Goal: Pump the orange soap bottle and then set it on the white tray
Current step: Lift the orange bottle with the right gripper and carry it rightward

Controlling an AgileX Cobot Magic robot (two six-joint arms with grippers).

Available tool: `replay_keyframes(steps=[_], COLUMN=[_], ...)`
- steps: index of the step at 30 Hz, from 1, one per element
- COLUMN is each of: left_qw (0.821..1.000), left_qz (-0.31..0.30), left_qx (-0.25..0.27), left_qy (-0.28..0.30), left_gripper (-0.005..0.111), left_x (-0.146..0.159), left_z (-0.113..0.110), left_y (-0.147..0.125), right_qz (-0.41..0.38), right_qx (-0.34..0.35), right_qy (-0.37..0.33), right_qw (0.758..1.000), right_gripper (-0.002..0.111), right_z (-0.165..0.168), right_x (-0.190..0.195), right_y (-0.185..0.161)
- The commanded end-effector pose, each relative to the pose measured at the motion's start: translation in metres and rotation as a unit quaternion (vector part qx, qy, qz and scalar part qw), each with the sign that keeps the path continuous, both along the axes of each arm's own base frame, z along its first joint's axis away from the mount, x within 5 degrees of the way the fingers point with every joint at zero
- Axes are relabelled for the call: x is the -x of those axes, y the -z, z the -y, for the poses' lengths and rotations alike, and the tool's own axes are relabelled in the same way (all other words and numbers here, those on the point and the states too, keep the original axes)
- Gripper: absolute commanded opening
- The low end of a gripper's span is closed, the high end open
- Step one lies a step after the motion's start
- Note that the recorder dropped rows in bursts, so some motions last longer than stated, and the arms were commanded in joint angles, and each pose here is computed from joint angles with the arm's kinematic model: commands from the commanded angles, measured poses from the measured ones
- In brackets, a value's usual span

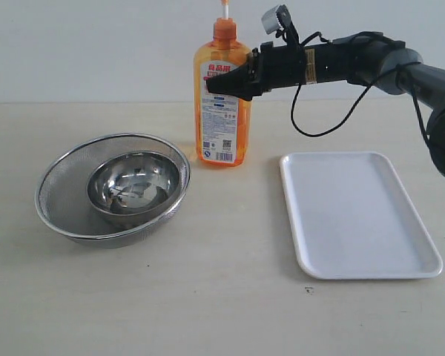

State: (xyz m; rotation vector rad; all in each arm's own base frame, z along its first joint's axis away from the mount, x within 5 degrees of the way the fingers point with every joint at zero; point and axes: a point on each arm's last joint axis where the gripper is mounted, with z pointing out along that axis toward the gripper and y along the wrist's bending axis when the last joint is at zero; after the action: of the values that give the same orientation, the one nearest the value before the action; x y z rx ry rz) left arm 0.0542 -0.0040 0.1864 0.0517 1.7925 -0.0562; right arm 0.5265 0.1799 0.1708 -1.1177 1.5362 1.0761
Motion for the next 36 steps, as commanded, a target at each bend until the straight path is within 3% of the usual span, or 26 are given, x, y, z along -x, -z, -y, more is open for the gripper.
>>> replay_keyframes(steps=[1, 15, 21, 26, 36], left_qw=[1.0, 1.0, 1.0, 1.0, 1.0], left_qz=[0.001, 0.001, 0.001, 0.001, 0.001], left_qx=[0.008, 0.008, 0.008, 0.008, 0.008], left_qy=[-0.002, -0.002, -0.002, -0.002, -0.002], left_gripper=[0.005, 0.005, 0.005, 0.005, 0.005], left_x=[0.0, 0.0, 0.0, 0.0, 0.0], left_z=[0.0, 0.0, 0.0, 0.0, 0.0], left_y=[0.001, 0.001, 0.001, 0.001, 0.001], right_qz=[-0.01, -0.026, -0.009, 0.015, -0.005], right_qx=[0.019, 0.015, 0.012, 0.011, 0.007], right_qy=[-0.008, 0.005, 0.008, 0.031, 0.086], right_qw=[1.0, 1.0, 1.0, 0.999, 0.996], right_gripper=[0.0, 0.0, 0.0, 0.0, 0.0], right_z=[0.006, 0.024, 0.024, 0.027, 0.03], right_x=[0.001, -0.003, -0.002, -0.002, -0.011], right_y=[0.005, 0.003, -0.018, -0.041, -0.043])
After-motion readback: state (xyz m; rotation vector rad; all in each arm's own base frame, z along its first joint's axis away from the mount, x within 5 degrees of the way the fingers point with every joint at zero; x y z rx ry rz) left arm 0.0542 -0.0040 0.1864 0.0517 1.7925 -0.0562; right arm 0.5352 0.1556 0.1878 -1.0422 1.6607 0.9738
